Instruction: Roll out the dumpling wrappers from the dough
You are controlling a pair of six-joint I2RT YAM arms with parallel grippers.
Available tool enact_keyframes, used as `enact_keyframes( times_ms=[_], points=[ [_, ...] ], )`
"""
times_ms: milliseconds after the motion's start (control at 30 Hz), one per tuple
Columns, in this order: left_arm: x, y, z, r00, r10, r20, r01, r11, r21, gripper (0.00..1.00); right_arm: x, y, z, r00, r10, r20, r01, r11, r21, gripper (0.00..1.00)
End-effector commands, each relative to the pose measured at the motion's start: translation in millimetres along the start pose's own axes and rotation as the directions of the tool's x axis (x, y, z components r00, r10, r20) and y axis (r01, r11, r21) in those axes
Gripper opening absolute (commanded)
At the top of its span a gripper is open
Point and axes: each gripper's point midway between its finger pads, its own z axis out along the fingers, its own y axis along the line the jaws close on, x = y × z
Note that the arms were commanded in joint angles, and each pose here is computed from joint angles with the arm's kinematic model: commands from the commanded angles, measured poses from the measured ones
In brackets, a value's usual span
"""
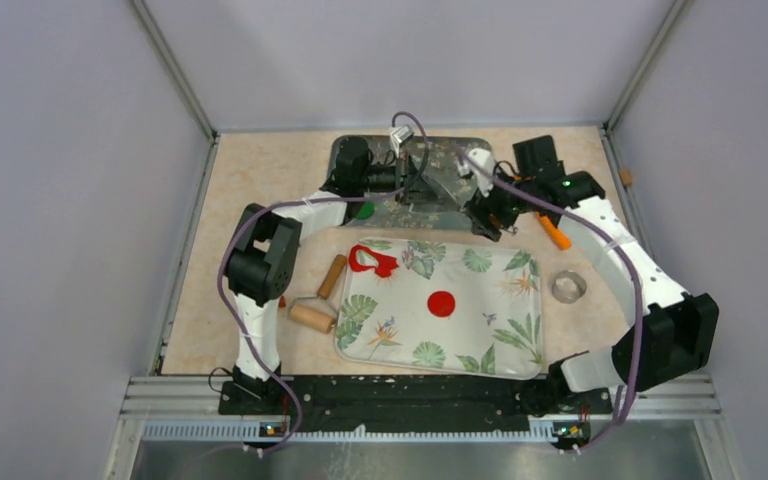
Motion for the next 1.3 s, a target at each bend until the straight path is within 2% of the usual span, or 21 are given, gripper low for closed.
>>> enact_keyframes(
  times_ms=[0,33,133,300,400,600,867,1033,1267],
  points=[
    [-10,-47,-33,0.994,0.110,-0.024,-0.105,0.980,0.170,0.00,-36,6,-36,0.908,0.383,0.169,-0.340,0.911,-0.235,0.80],
    [-8,-51,-39,0.993,0.115,-0.033,-0.108,0.978,0.179,0.00,-42,12,-42,0.865,0.469,0.181,-0.394,0.856,-0.336,0.81],
    [-4,-57,-51,0.992,0.122,-0.026,-0.116,0.977,0.179,0.00,-46,14,-50,0.753,0.638,0.163,-0.503,0.717,-0.483,0.83],
    [-1,-53,-54,0.995,0.098,-0.030,-0.092,0.981,0.173,0.00,-55,27,-48,0.639,0.761,0.110,-0.541,0.546,-0.640,0.84],
    [-4,-49,-53,0.996,0.080,-0.036,-0.073,0.983,0.170,0.00,-60,32,-45,0.587,0.807,0.067,-0.530,0.446,-0.721,0.80],
    [-6,-36,-50,0.999,0.009,-0.032,-0.004,0.988,0.157,0.00,-54,24,-29,0.578,0.813,0.065,-0.551,0.448,-0.704,0.76],
    [-10,-22,-51,0.999,-0.050,-0.018,0.052,0.989,0.140,0.00,-47,31,-19,0.571,0.820,0.030,-0.579,0.428,-0.694,0.56],
    [-14,-18,-55,0.998,-0.068,0.005,0.067,0.988,0.137,0.00,-37,39,-16,0.578,0.816,0.016,-0.598,0.437,-0.672,0.57],
    [-16,-11,-61,0.990,-0.130,0.047,0.123,0.983,0.138,0.00,-36,41,-11,0.511,0.860,-0.020,-0.638,0.363,-0.679,0.63]
  ],
)
